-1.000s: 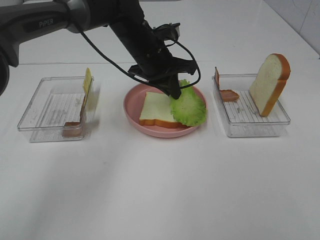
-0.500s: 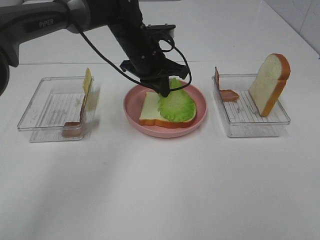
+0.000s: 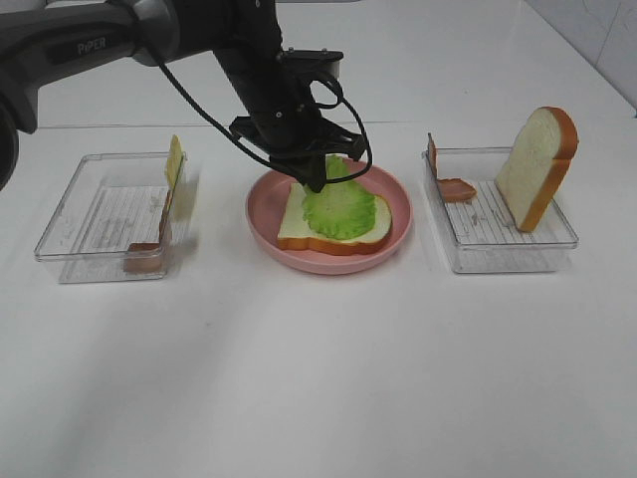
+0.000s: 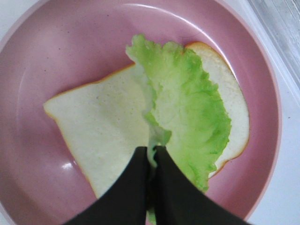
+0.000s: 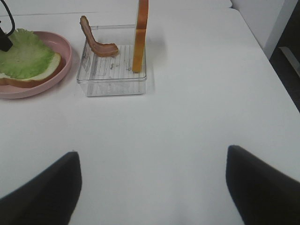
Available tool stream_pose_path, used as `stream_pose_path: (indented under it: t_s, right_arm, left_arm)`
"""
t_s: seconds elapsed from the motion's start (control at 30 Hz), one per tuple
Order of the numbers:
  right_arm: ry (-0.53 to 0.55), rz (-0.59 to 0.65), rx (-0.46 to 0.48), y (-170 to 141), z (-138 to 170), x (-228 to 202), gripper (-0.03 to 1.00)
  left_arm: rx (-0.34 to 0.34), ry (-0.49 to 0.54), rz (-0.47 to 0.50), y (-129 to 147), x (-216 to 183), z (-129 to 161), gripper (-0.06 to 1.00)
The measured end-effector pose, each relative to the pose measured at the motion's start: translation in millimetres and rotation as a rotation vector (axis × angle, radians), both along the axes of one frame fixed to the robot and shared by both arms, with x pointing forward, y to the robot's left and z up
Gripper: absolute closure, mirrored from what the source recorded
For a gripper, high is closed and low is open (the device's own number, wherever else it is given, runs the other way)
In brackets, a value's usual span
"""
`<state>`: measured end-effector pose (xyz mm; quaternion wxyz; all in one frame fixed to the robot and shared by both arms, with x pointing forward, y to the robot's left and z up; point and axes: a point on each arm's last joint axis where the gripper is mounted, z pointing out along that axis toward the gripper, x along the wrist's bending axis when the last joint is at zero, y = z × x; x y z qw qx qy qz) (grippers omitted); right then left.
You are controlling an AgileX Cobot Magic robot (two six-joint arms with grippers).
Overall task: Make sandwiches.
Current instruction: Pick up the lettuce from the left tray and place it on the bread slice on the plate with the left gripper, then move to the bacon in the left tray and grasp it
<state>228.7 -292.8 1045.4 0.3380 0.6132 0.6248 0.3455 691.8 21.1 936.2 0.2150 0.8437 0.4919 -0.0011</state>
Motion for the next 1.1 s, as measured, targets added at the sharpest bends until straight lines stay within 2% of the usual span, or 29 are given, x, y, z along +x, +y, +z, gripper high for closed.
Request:
stream_pose_path:
  t_s: [0.07, 0.1, 0.13, 0.17, 0.2, 0.23, 0.27, 0.3, 0.33, 0.37, 0.4, 0.47, 0.57, 0.63, 0.83, 0.9, 0.93, 0.97, 1.03, 1.1]
  right_arm:
    - [0.0, 0.0, 0.0, 0, 0, 0, 0.21]
    - [0.0, 0.0, 0.0, 0, 0, 0, 0.21]
    - [0.0, 0.0, 0.0, 0, 0, 0, 0.21]
    - [0.0, 0.0, 0.0, 0, 0, 0, 0.21]
    - [0.0, 0.0, 0.0, 0, 0, 0, 0.21]
    - [0.0, 0.0, 0.0, 0, 0, 0, 0.21]
    - [0.0, 0.0, 0.0, 0, 0, 0, 0.21]
    - [0.0, 0.0, 0.0, 0, 0, 0, 0.21]
    - [0.0, 0.0, 0.0, 0, 0, 0, 0.21]
    - [0.0, 0.0, 0.0, 0, 0, 0, 0.21]
    - [0.0, 0.0, 0.0, 0, 0, 0, 0.21]
    - [0.0, 0.0, 0.0, 0, 0, 0, 0.21]
    - [0.0, 0.0, 0.0, 0, 0, 0, 0.21]
    - [0.0, 0.0, 0.0, 0, 0, 0, 0.21]
    - [0.0, 0.0, 0.0, 0, 0, 0, 0.21]
    - [0.0, 0.0, 0.0, 0, 0, 0, 0.21]
    - [0.0, 0.0, 0.0, 0, 0, 0, 0.21]
    - [0.0, 0.0, 0.0, 0, 0, 0, 0.21]
    - [0.0, 0.0, 0.0, 0, 0, 0, 0.21]
    - [0.0, 0.0, 0.0, 0, 0, 0, 0.21]
  left_arm:
    - [0.0, 0.0, 0.0, 0, 0, 0, 0.89]
    - [0.0, 0.0, 0.0, 0, 0, 0, 0.79]
    - [0.0, 0.0, 0.0, 0, 0, 0, 0.79]
    - [0.001, 0.0, 0.0, 0, 0, 0, 0.71]
    - [0.001, -0.002, 0.002, 0, 0, 1, 0.52]
    - [0.001, -0.002, 0.002, 0, 0, 1, 0.52]
    - [0.004, -0.002, 0.009, 1, 0, 1, 0.4]
    - [0.013, -0.011, 0.02, 2, 0, 5, 0.19]
    - [0.013, -0.011, 0.02, 2, 0, 5, 0.19]
    - [0.031, -0.026, 0.021, 4, 0, 11, 0.04]
    - [0.031, -0.026, 0.021, 4, 0, 11, 0.04]
    - [0.058, -0.024, 0.012, 8, -3, 23, -0.03]
    - [0.077, 0.001, 0.003, 11, -8, 31, -0.04]
    - [0.098, 0.017, -0.009, 15, -14, 47, -0.04]
    - [0.072, -0.023, 0.009, 19, -20, 77, -0.04]
    - [0.035, -0.06, 0.044, 23, -28, 107, -0.04]
    - [0.035, -0.06, 0.044, 23, -28, 107, -0.04]
    - [0.027, -0.084, 0.067, 30, -36, 127, -0.04]
    - [0.03, -0.091, 0.077, 33, -41, 134, -0.04]
    - [0.054, -0.093, 0.12, 52, -58, 152, -0.04]
